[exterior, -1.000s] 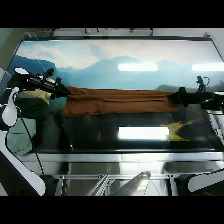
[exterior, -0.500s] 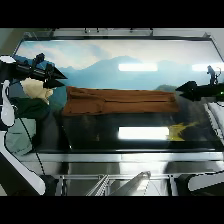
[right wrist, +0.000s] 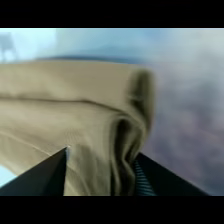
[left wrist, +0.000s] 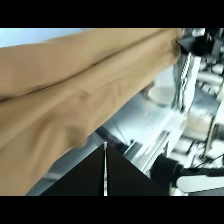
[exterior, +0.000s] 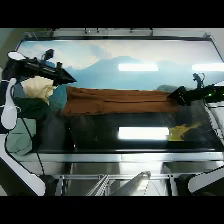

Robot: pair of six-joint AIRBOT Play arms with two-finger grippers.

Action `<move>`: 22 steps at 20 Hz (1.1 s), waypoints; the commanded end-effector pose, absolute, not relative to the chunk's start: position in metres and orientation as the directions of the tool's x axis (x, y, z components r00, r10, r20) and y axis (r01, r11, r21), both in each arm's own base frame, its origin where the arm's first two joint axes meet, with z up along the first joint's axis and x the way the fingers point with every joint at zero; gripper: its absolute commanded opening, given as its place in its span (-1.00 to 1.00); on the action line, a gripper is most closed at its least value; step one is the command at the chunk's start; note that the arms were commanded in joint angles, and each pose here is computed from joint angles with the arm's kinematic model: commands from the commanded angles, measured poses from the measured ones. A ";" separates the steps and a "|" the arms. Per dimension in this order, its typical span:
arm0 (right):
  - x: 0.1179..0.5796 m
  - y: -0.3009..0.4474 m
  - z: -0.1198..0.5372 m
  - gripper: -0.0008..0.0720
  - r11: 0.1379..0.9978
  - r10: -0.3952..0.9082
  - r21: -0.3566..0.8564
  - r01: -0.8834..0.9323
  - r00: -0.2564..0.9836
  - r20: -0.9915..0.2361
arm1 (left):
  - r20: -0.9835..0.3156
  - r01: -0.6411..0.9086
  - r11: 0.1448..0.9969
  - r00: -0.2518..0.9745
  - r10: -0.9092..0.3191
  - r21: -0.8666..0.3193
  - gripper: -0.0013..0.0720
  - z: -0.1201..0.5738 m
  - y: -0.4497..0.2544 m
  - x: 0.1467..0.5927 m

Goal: Fold the shirts.

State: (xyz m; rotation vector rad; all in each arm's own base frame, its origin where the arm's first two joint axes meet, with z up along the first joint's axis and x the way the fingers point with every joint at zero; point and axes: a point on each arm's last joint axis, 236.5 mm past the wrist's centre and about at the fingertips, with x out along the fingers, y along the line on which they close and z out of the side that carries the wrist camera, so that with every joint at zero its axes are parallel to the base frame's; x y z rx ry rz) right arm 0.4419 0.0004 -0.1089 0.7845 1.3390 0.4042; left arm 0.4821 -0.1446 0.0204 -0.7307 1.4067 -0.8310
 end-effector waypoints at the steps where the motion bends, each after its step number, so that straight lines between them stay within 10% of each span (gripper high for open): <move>1: 0.437 0.039 -0.112 -0.74 0.676 0.715 0.728 0.116 0.141 -0.685 | -0.591 0.173 0.578 -0.038 -0.805 -0.798 -0.92 0.008 -0.215 0.478; 4: 0.434 0.046 -0.088 -0.94 0.653 0.752 0.756 0.044 0.086 -0.654 | -0.720 0.304 0.677 -0.045 -0.692 -0.670 -0.92 -0.030 -0.274 0.467; 14: 0.434 -0.021 0.085 -0.94 0.648 0.761 0.738 -0.189 0.191 -0.620 | -0.727 0.391 0.640 -0.125 -0.675 -0.661 -0.92 -0.095 -0.449 0.404; 22: 0.419 0.062 0.175 -0.94 0.380 0.924 0.834 -0.400 0.120 -0.364 | -0.597 0.260 0.563 -0.069 -0.799 -0.784 -0.91 -0.084 -0.476 0.423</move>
